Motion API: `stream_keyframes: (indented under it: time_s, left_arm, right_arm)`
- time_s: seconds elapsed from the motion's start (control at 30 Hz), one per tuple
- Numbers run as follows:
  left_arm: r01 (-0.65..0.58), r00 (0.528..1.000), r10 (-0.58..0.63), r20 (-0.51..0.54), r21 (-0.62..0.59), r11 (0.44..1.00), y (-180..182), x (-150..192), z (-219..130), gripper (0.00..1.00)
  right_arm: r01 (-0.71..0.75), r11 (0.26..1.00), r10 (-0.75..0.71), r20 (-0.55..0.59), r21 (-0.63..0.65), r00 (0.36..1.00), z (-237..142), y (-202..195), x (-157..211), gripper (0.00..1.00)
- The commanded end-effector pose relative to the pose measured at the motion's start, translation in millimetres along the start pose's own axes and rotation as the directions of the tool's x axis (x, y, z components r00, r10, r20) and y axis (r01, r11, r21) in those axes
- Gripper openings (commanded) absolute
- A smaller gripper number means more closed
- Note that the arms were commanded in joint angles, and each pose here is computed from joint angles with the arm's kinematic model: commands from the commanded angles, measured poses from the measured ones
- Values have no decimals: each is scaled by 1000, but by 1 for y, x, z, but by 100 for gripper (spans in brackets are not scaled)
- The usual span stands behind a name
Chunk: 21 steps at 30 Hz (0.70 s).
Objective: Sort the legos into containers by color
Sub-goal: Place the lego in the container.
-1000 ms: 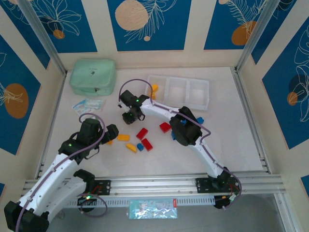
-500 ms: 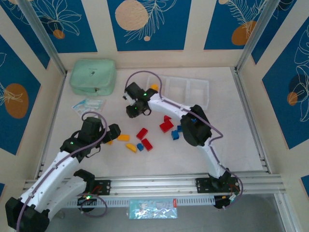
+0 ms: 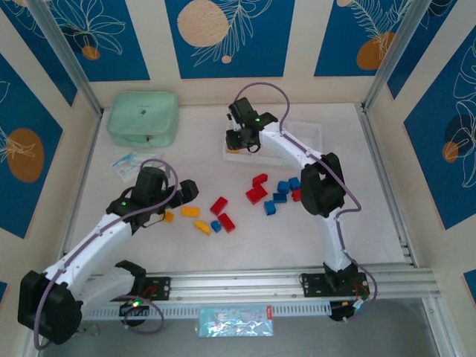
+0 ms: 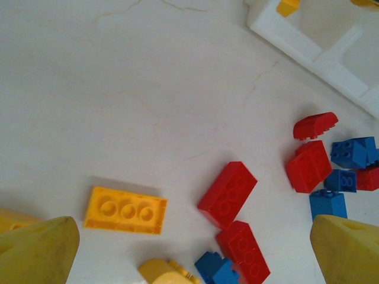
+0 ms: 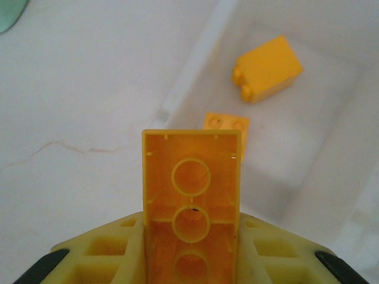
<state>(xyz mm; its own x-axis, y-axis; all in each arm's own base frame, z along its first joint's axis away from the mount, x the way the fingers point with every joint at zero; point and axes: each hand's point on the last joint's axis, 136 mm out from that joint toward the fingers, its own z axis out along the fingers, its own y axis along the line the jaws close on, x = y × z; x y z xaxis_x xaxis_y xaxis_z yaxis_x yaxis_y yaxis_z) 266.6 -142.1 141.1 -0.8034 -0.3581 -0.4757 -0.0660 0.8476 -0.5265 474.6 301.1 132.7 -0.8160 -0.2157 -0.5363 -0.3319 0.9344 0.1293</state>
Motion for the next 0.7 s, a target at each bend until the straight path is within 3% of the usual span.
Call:
stream_keyframes:
  time_s: [0.0, 0.37, 0.67]
  left_arm:
    - [-50, 998, 48, 29, 89, 995, -28, -14, -1, 100]
    - [-50, 998, 45, 37, 119, 992, -44, -28, 19, 100]
    - [-52, 998, 48, 36, 119, 991, -48, -33, 26, 100]
  right_arm:
    - [-5, 999, 4, 10, 49, 1000, 6, -13, -11, 26]
    - [-12, 988, 11, 14, 151, 1000, 38, -47, -34, 27]
    - [8, 989, -12, 26, 147, 1000, 33, -47, -44, 46]
